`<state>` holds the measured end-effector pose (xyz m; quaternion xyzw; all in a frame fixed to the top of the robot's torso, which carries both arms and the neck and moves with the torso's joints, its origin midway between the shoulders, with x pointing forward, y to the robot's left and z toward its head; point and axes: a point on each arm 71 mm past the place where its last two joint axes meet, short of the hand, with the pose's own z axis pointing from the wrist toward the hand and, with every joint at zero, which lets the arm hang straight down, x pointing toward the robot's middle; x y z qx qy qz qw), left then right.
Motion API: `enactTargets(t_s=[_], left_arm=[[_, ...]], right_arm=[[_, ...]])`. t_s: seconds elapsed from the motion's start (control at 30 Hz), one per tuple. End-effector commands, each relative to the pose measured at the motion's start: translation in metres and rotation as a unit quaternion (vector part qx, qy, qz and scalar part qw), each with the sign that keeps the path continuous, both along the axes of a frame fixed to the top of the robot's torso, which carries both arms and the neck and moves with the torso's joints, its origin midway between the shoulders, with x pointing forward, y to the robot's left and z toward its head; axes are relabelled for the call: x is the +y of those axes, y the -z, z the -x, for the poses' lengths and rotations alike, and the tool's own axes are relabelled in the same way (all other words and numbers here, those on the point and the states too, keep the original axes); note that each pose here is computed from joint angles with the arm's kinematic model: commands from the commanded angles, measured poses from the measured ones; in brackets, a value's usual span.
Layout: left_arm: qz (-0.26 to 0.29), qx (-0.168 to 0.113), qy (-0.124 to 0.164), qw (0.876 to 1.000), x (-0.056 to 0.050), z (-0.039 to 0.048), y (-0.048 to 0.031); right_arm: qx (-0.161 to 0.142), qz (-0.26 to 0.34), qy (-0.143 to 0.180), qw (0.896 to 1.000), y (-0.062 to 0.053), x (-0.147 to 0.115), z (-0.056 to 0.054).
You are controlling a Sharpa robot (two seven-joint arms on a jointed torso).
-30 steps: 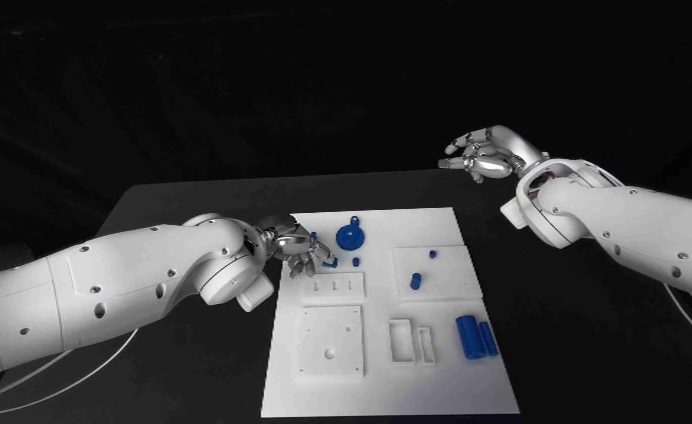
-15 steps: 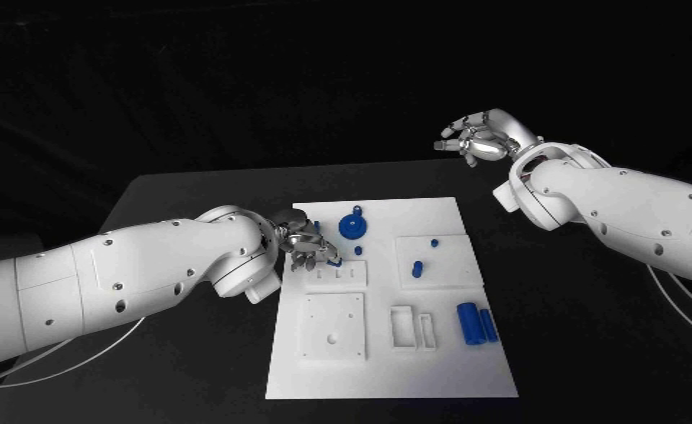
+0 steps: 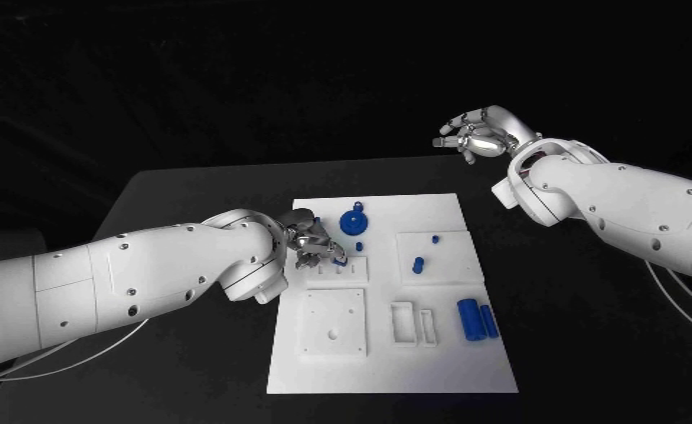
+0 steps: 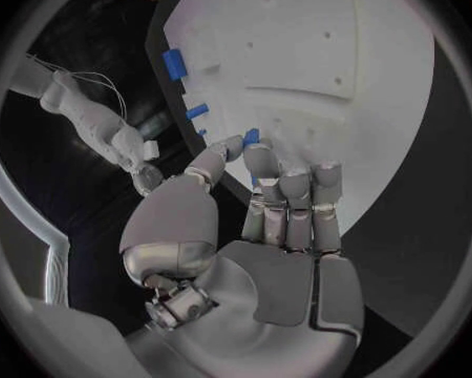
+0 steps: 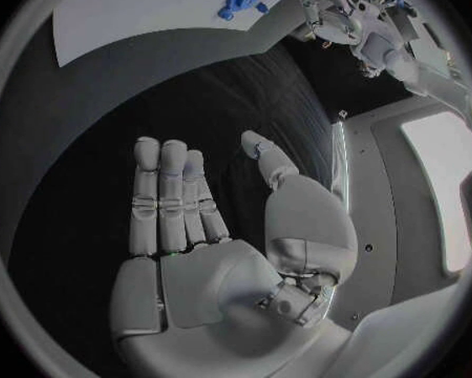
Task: Assemble the parts on the task board
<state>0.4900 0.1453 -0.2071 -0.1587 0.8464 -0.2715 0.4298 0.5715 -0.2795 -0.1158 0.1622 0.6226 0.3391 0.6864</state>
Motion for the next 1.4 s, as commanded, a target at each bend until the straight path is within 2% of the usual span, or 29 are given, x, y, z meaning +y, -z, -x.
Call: enactTargets(t_s=[0.03,0.5,0.87,1.03,1.4], left_arm=[[-0.002,-0.015,0.004,1.0,-0.002,-0.0005,0.0005],[-0.022,-0.027,0.013,0.999,-0.004,0.0,0.0023],[-0.034,-0.027,0.013,0.999,-0.001,0.002,0.0116],[-0.038,-0.03,0.01,0.999,0.003,0.0015,0.0125],[-0.036,-0.025,0.011,0.999,0.003,0.0032,0.0156]], right_arm=[[0.005,-0.003,-0.005,1.0,0.0,0.001,0.0],[0.008,-0.003,-0.007,1.0,0.0,0.002,0.0],[0.011,-0.002,-0.005,1.0,0.001,0.0,0.0],[0.011,-0.002,-0.005,1.0,0.001,0.0,0.0],[0.014,-0.004,-0.005,1.0,0.001,0.0,-0.001]])
